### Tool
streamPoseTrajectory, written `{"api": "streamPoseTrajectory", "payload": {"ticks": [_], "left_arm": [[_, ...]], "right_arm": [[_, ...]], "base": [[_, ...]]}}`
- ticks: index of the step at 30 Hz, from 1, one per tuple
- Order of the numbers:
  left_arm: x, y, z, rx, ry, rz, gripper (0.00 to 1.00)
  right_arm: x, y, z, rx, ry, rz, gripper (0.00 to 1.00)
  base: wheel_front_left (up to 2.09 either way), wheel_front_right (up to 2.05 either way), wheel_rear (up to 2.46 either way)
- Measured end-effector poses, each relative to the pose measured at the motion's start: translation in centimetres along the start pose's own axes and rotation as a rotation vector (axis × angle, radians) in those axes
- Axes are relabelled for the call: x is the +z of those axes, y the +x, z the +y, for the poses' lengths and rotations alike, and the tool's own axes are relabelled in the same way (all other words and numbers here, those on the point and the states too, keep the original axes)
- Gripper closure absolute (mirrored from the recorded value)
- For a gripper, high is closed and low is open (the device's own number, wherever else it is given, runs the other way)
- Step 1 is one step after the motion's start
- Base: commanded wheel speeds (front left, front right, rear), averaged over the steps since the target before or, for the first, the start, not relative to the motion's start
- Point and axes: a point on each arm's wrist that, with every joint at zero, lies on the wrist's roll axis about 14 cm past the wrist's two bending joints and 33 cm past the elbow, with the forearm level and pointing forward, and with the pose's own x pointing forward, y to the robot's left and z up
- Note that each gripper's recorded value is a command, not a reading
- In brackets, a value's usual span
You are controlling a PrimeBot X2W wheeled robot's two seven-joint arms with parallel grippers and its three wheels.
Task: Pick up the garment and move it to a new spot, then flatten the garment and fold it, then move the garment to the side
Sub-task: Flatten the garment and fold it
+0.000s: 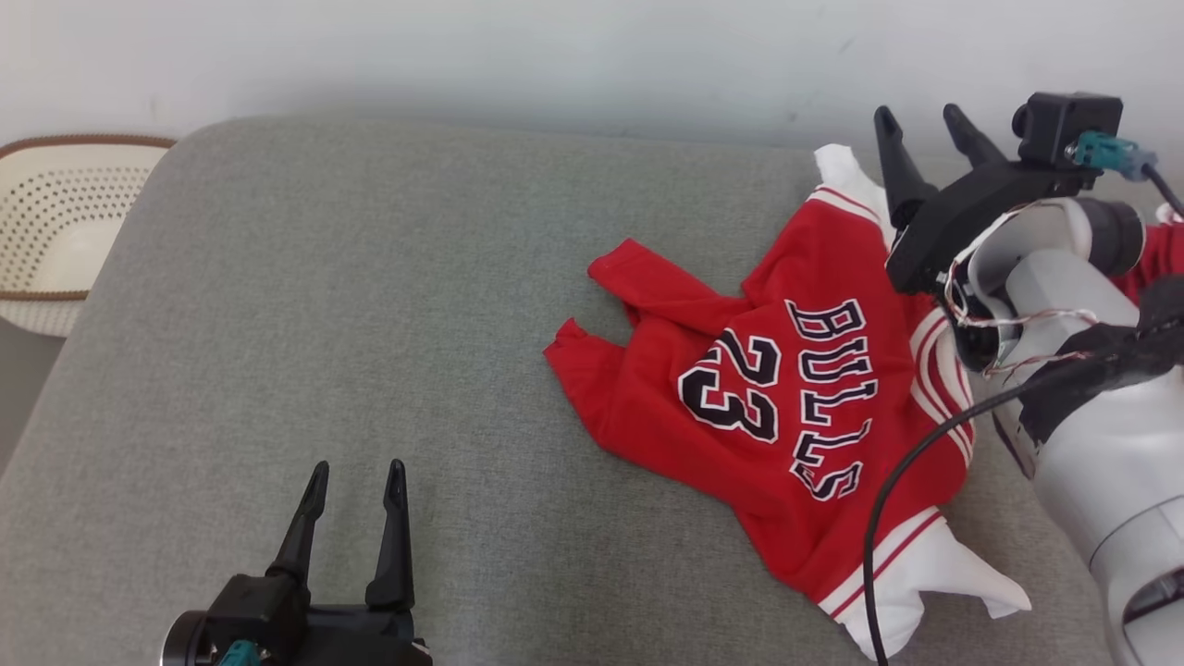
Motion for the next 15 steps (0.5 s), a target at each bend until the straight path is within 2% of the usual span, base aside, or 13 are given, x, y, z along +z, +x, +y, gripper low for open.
{"api": "streamPoseTrajectory", "payload": {"ticks": [15], "left_arm": [[0.6,-0.6,-0.8,-0.026,-0.013,-0.019,0.0]], "right_arm": [[-3.2,-7.7,-2.0,-0.038,0.062,-0.013,0.0]], "base": [[0.0,0.0,0.0]]}}
